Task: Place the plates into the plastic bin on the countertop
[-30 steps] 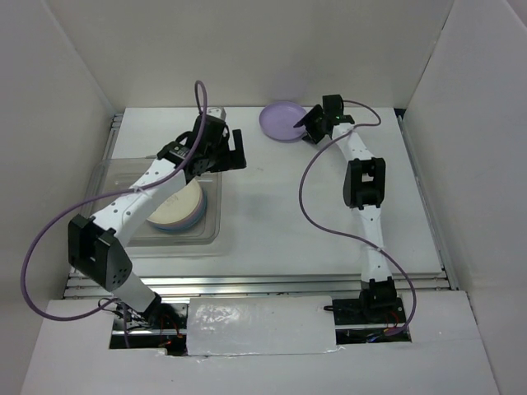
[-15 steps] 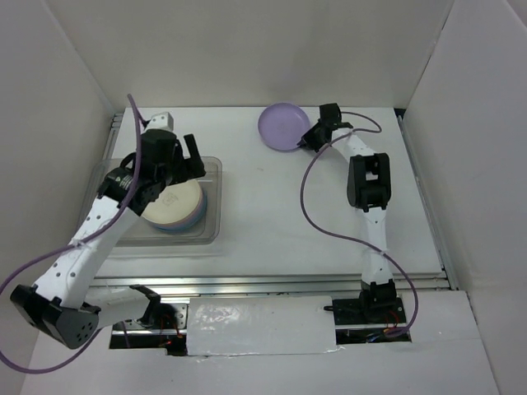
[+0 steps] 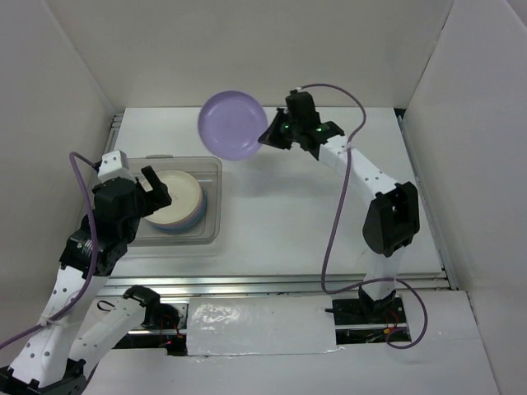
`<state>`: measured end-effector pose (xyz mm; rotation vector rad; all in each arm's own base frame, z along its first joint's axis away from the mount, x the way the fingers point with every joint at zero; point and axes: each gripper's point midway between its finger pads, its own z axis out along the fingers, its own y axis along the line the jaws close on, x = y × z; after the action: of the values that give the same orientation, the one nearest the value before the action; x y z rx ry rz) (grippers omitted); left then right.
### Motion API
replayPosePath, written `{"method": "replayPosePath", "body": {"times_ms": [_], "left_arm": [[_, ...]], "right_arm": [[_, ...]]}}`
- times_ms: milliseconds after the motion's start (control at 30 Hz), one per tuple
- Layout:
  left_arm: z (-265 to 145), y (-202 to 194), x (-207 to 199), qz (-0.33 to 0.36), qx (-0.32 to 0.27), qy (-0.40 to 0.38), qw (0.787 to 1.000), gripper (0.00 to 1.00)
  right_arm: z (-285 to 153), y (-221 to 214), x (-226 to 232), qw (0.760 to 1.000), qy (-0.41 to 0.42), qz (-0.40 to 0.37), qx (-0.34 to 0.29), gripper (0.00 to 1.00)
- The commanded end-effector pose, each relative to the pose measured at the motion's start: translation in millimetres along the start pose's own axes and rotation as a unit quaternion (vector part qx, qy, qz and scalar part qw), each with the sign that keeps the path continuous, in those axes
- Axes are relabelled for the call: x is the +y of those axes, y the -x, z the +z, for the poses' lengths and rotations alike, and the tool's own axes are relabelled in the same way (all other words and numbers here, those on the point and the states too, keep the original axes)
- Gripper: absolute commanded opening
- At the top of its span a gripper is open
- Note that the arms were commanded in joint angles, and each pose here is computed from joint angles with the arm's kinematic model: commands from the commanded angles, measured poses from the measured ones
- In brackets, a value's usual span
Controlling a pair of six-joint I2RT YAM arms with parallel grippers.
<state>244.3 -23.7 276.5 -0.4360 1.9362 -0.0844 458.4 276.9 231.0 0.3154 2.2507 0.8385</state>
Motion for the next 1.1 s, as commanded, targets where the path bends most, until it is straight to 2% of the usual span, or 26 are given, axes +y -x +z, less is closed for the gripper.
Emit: {"method": "replayPosePath", "body": {"times_ms": [0,100,167,233,500,700,900,1067], "left_arm": [[-7,26,8,-0.024,-0.06,0.013,0.998,0.99],[-14,32,16,-0.04,-0.085,0.01,0.996,0.99],[-15,35,17,-0.046,-0.096,0.005,0.994,0.99],[-14,35,16,-0.047,-0.094,0.005,0.994,0.99],[-4,27,18,-0.033,-0.07,0.02,0.997,0.99],[-5,27,16,-0.034,-0.07,0.013,0.997,0.99],[-2,25,15,-0.032,-0.066,0.012,0.997,0.99],[-4,25,14,-0.033,-0.068,0.007,0.997,0.99]], "right_arm": [[0,-48,40,0.995,0.047,-0.046,0.071,0.0],[8,-96,73,0.986,0.074,-0.073,0.127,0.0],[15,-115,86,0.984,0.074,-0.083,0.142,0.0],[21,-141,95,0.979,0.074,-0.091,0.165,0.0],[39,-199,109,0.97,0.064,-0.106,0.21,0.0],[54,-209,123,0.969,0.071,-0.096,0.214,0.02],[81,-208,117,0.976,0.057,-0.064,0.202,0.03],[93,-214,120,0.975,0.058,-0.059,0.206,0.08]]}}
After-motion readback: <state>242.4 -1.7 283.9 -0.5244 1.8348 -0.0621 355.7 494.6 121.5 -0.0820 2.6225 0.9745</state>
